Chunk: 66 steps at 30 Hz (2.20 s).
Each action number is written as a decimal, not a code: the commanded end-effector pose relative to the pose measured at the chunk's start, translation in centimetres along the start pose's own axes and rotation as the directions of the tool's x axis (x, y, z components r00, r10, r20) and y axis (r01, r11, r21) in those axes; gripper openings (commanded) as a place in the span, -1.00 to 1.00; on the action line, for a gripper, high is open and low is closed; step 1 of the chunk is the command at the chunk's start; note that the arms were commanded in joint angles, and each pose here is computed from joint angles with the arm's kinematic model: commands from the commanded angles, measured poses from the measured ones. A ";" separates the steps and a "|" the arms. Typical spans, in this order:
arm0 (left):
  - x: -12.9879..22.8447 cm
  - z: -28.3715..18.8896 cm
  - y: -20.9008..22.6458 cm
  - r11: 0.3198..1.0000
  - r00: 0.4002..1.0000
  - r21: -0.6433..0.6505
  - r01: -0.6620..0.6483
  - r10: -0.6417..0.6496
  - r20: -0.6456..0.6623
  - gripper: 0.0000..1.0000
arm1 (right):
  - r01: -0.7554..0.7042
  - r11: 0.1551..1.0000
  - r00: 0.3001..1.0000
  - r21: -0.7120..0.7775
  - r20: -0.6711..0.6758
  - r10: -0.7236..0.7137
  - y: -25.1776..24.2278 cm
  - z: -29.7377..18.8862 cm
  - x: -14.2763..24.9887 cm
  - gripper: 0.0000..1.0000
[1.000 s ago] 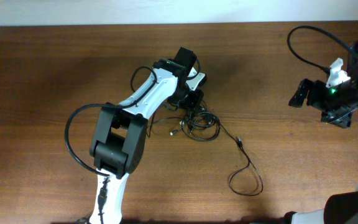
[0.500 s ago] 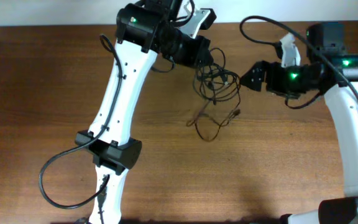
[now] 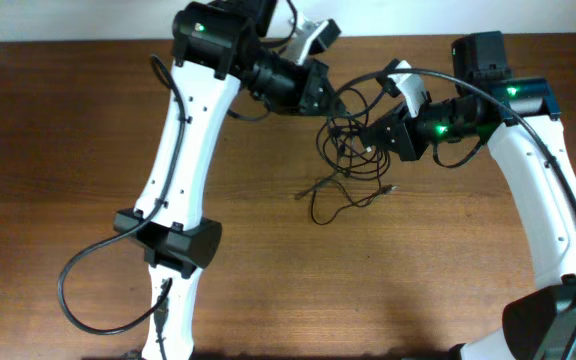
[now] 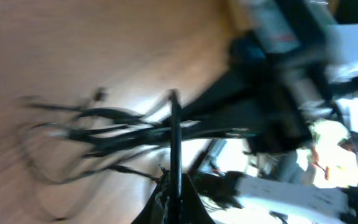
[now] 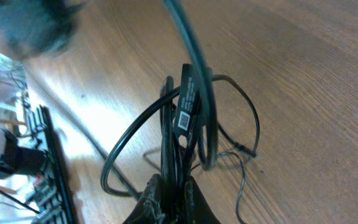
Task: Untangle cables
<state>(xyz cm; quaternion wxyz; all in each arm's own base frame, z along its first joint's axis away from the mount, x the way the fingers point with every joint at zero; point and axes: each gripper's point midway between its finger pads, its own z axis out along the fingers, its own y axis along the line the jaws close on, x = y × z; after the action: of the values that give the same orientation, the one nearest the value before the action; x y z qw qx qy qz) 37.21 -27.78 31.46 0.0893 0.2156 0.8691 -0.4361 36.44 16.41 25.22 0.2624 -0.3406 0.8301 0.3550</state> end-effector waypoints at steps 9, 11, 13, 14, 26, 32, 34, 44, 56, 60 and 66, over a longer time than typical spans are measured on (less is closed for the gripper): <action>0.8 -14.8 20.5 0.462 0.929 -0.807 0.369 -0.197 0.312 -1.00 | -0.560 0.827 0.743 -0.048 0.414 0.526 -3.2 -18.0 1.7 -0.92; 1.6 -15.4 21.7 0.443 0.919 -0.807 0.391 -0.233 0.317 -1.00 | -0.665 0.747 0.673 0.008 0.440 0.595 -5.0 -19.6 3.9 -0.92; 1.9 -15.8 22.2 0.434 0.915 -0.807 0.400 -0.244 0.322 -1.00 | -0.814 0.546 0.573 0.197 0.426 0.700 -7.7 -19.9 8.1 -0.92; 1.9 -16.1 22.4 0.416 0.915 -0.817 0.399 -0.240 0.324 -1.00 | -0.825 0.508 0.564 0.247 0.412 0.716 -7.9 -19.9 9.2 -0.92; 1.3 -19.5 15.7 0.569 0.908 -0.722 0.394 -0.120 0.401 -0.63 | -0.671 0.519 0.651 0.530 0.085 0.754 -4.8 -11.4 10.4 -0.31; 3.2 -16.8 18.1 0.588 0.956 -0.754 0.293 -0.174 0.236 0.79 | -0.684 0.385 0.587 0.620 0.153 0.795 -7.7 -11.7 11.5 0.98; 3.0 -14.3 17.0 0.687 0.990 -0.713 0.143 -0.095 0.108 0.79 | -0.683 0.387 0.593 0.619 0.160 0.790 -7.9 -11.7 11.3 0.98; 8.4 11.1 12.9 0.793 0.801 -0.285 -0.539 0.379 -0.462 0.79 | -0.673 0.387 0.604 0.630 0.166 0.779 -8.2 -11.8 11.2 0.98; 10.9 23.1 12.4 0.641 0.620 -0.137 -0.755 0.631 -0.466 0.59 | -0.671 0.386 0.604 0.633 0.165 0.780 -8.2 -11.8 11.3 0.98; 11.7 24.8 14.6 0.654 0.621 -0.132 -0.745 0.608 -0.495 0.29 | -0.671 0.386 0.604 0.633 0.165 0.780 -8.2 -11.8 11.3 0.98; 11.5 25.6 16.4 0.632 0.615 -0.171 -0.755 0.595 -0.517 -0.76 | -0.666 0.393 0.611 0.634 0.159 0.776 -8.2 -11.8 11.3 0.98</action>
<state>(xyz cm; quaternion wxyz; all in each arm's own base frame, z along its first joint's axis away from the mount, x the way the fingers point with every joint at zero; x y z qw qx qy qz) 33.33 -36.30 0.81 0.1040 0.5965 0.7825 -0.1452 33.02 -1.19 21.10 0.1053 0.1446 0.9784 0.1041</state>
